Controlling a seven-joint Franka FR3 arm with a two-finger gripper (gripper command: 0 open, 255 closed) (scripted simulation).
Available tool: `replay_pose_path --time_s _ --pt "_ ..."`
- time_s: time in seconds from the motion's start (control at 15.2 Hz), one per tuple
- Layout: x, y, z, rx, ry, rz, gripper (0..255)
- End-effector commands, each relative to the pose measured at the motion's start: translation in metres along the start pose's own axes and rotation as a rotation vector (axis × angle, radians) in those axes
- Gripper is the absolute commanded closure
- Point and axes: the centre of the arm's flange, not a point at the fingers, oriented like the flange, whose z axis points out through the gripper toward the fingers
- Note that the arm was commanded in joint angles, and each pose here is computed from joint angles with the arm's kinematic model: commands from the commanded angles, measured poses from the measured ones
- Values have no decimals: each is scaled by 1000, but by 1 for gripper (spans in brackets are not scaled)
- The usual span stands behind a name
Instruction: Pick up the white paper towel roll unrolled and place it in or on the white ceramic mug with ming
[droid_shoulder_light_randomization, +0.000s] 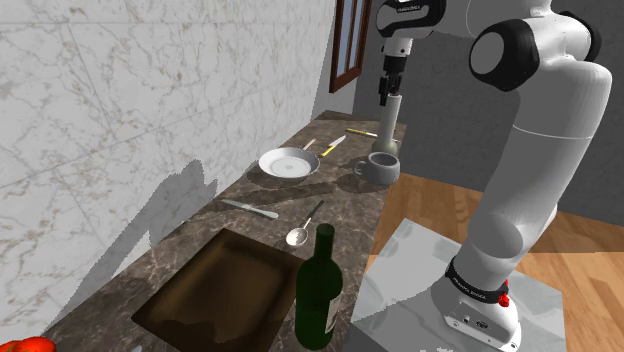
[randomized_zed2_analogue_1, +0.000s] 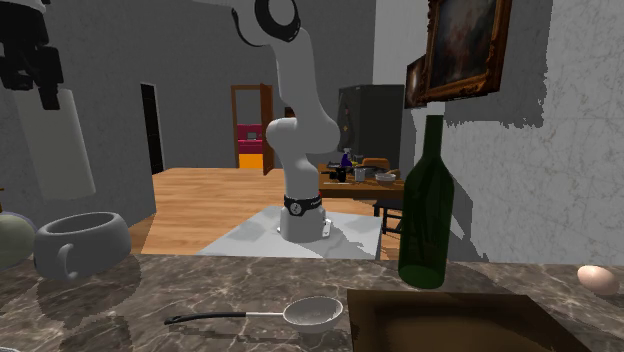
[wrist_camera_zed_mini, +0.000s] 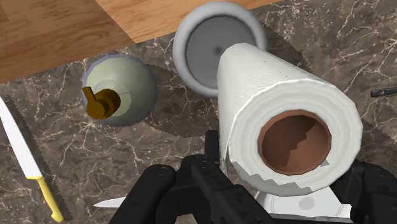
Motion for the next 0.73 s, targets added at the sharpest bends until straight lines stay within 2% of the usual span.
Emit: replay_pose_path --time_s 0.0,0.66 --pt "0 2 10 0 0 0 255" --pt "2 4 59 0 0 0 255"
